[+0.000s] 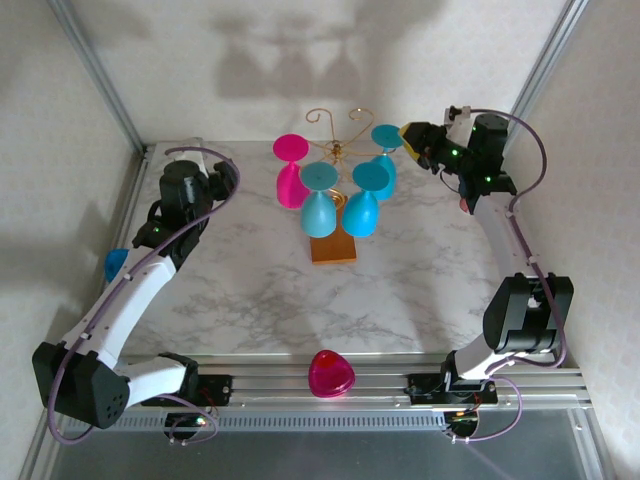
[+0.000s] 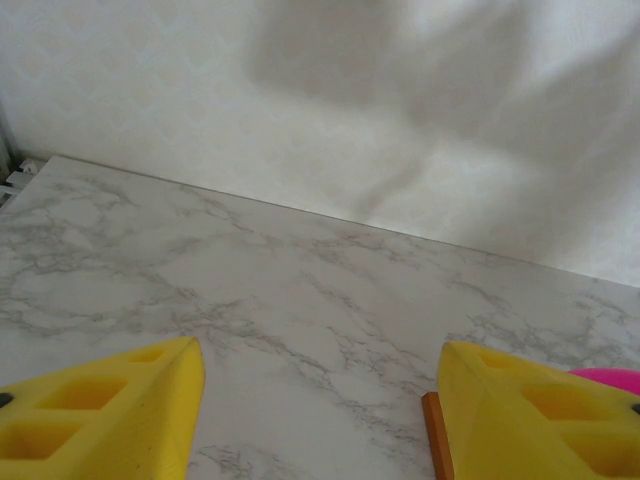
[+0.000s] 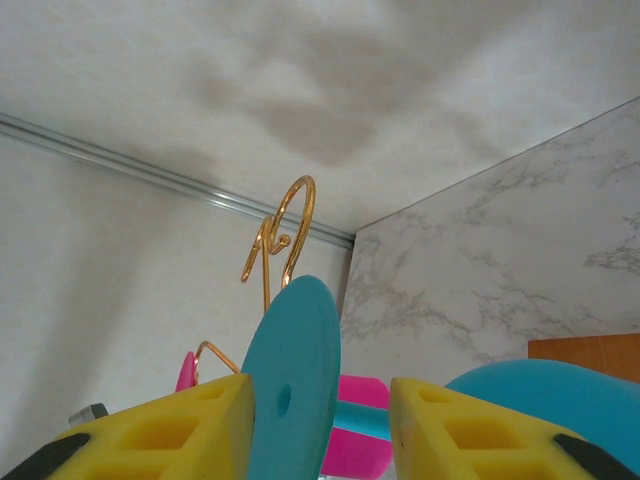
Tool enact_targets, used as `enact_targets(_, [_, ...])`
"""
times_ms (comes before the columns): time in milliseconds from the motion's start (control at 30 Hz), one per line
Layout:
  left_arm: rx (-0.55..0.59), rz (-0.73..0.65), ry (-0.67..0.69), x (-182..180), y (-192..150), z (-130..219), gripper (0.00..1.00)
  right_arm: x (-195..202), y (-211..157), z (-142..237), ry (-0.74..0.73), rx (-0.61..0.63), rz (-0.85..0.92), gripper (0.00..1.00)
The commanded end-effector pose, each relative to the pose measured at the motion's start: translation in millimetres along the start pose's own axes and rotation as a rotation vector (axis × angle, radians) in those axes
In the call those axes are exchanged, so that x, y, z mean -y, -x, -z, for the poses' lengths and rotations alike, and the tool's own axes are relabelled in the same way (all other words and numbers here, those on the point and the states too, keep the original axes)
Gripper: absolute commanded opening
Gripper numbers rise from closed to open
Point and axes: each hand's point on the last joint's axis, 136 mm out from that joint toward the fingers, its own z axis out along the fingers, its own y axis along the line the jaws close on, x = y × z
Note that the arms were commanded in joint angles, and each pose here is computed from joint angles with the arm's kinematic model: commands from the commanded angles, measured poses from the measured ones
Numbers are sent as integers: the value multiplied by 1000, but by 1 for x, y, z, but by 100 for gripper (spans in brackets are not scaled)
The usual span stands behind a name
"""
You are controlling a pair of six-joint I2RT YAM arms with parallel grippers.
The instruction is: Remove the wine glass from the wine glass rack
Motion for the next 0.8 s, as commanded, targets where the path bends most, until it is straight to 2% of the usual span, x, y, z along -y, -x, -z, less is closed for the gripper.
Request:
enact_targets(0, [28, -11, -6, 4, 10, 6, 62, -21, 3, -1, 57, -13, 34, 37])
enact_targets(300, [35, -13, -1, 2, 12, 9, 62, -22, 2, -2, 64, -18, 29, 24])
enact_targets(567, [36, -12, 5, 0, 10, 10, 63, -23, 1, -3, 68, -21, 25, 24])
enact_targets(767, [38, -11, 6, 0, 11, 11, 62, -23, 2, -2, 69, -21, 24, 17])
